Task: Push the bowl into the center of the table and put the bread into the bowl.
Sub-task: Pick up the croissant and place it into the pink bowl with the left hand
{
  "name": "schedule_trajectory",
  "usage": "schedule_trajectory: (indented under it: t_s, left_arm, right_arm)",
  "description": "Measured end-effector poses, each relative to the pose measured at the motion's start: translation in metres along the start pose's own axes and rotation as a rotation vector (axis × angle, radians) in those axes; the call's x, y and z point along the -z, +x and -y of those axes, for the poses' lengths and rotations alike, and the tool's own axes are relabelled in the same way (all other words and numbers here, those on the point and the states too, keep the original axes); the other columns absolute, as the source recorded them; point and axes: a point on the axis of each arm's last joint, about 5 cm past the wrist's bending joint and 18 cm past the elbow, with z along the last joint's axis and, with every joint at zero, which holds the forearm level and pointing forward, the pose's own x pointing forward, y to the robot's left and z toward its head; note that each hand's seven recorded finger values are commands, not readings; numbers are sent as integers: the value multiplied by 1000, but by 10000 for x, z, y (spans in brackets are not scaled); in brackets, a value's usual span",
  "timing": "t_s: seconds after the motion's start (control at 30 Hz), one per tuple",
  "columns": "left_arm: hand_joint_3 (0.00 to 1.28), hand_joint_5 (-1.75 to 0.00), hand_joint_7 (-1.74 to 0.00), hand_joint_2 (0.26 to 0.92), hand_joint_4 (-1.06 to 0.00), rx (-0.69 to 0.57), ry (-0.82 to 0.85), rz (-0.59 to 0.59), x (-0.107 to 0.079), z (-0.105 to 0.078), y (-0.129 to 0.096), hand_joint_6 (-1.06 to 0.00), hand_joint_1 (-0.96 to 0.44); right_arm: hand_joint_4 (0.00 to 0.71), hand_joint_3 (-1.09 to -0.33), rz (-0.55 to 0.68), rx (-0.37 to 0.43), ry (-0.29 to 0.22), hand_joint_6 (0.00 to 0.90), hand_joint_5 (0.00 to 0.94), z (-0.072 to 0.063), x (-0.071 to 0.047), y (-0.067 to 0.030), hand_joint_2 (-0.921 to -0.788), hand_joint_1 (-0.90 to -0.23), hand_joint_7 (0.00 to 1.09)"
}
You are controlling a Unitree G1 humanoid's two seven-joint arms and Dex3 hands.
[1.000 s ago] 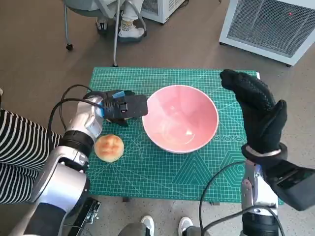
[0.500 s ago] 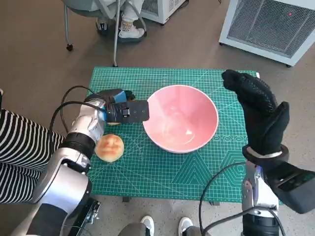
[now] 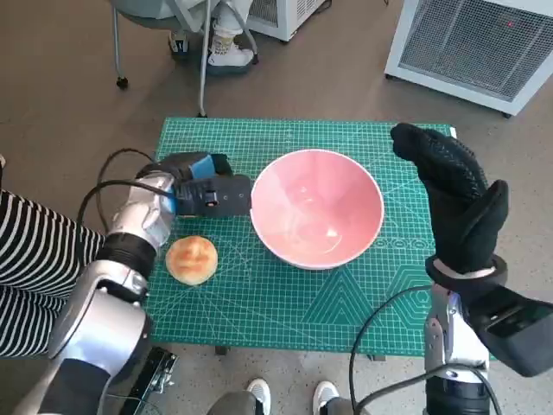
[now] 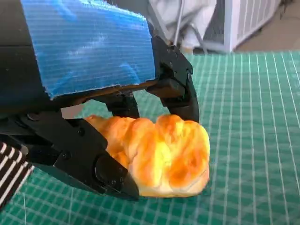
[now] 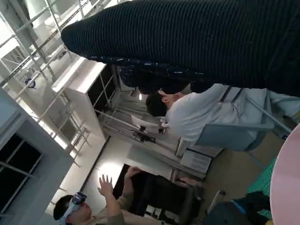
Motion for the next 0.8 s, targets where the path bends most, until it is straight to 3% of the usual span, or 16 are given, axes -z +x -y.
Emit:
schedule_trajectory:
  t_s: [0.4,0.8]
  left_arm:
    - [73,-1220,-1100,920,-731,-217,-73,134,-67,-394,-69,-586,1]
    - [73,-1192,-1135,920,-740,-353,-153,365,-245,-447,-250,-571,2]
  right_arm:
    - [197,-744,-2,1,0,105,0,1,1,-5,-921,-697,385]
    - [195,-754,13,3,4,101,0,1,-6,5,-921,-694,389]
